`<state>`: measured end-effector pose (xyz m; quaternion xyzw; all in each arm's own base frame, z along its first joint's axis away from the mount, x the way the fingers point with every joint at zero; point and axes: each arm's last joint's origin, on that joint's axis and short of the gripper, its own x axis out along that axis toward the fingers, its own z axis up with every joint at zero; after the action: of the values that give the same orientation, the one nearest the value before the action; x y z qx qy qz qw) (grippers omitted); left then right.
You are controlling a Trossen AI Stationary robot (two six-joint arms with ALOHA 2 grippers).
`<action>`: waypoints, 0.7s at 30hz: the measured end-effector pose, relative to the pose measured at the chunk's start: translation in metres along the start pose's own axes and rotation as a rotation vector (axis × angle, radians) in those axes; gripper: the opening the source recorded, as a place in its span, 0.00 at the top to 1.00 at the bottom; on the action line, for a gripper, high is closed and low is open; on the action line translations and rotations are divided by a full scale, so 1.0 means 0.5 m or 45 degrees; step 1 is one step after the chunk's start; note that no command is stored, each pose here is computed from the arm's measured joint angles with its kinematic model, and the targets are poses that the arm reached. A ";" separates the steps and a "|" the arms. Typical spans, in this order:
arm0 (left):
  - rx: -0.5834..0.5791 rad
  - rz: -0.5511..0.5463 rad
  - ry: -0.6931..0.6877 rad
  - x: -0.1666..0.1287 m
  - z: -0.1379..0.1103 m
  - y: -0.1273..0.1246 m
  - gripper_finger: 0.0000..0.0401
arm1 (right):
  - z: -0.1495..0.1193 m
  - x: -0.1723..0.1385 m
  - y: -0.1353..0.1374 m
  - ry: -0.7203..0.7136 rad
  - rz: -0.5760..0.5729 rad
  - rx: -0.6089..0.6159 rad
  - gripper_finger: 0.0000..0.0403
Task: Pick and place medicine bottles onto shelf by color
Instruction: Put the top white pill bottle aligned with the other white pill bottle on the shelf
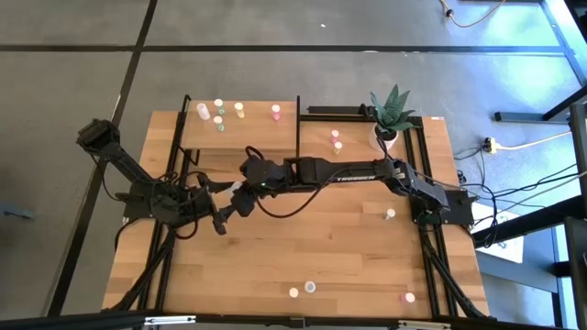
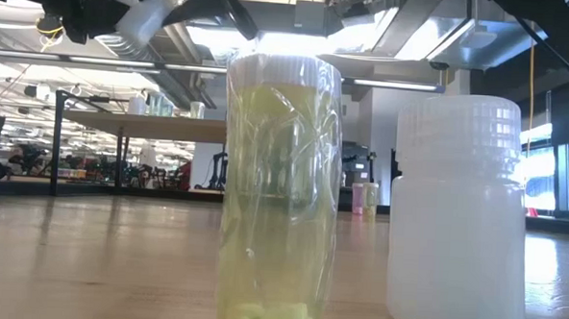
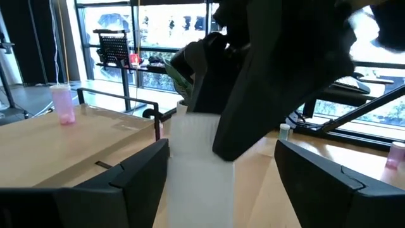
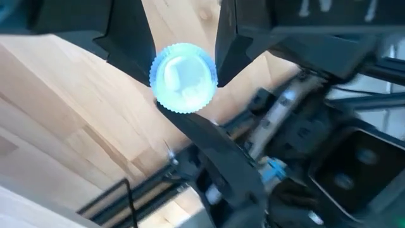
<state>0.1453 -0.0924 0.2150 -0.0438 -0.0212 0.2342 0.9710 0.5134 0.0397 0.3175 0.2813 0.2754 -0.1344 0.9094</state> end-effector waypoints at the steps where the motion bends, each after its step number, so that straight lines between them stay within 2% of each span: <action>1: 0.000 0.000 0.000 0.000 0.000 0.000 0.30 | -0.001 0.000 -0.002 0.010 -0.009 -0.002 0.65; 7: 0.018 0.019 -0.001 0.001 0.000 0.001 0.30 | -0.006 0.000 -0.006 0.046 -0.037 -0.015 0.65; 15: 0.232 0.055 0.001 -0.020 0.005 -0.001 0.30 | -0.018 -0.001 -0.013 0.132 -0.064 -0.033 0.65; 21: 0.218 0.161 -0.004 -0.052 0.038 0.009 0.30 | -0.022 -0.002 -0.015 0.171 -0.060 -0.054 0.65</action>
<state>0.1190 -0.0988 0.2329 0.0386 0.0001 0.2962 0.9543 0.5052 0.0403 0.3073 0.2639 0.3450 -0.1306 0.8912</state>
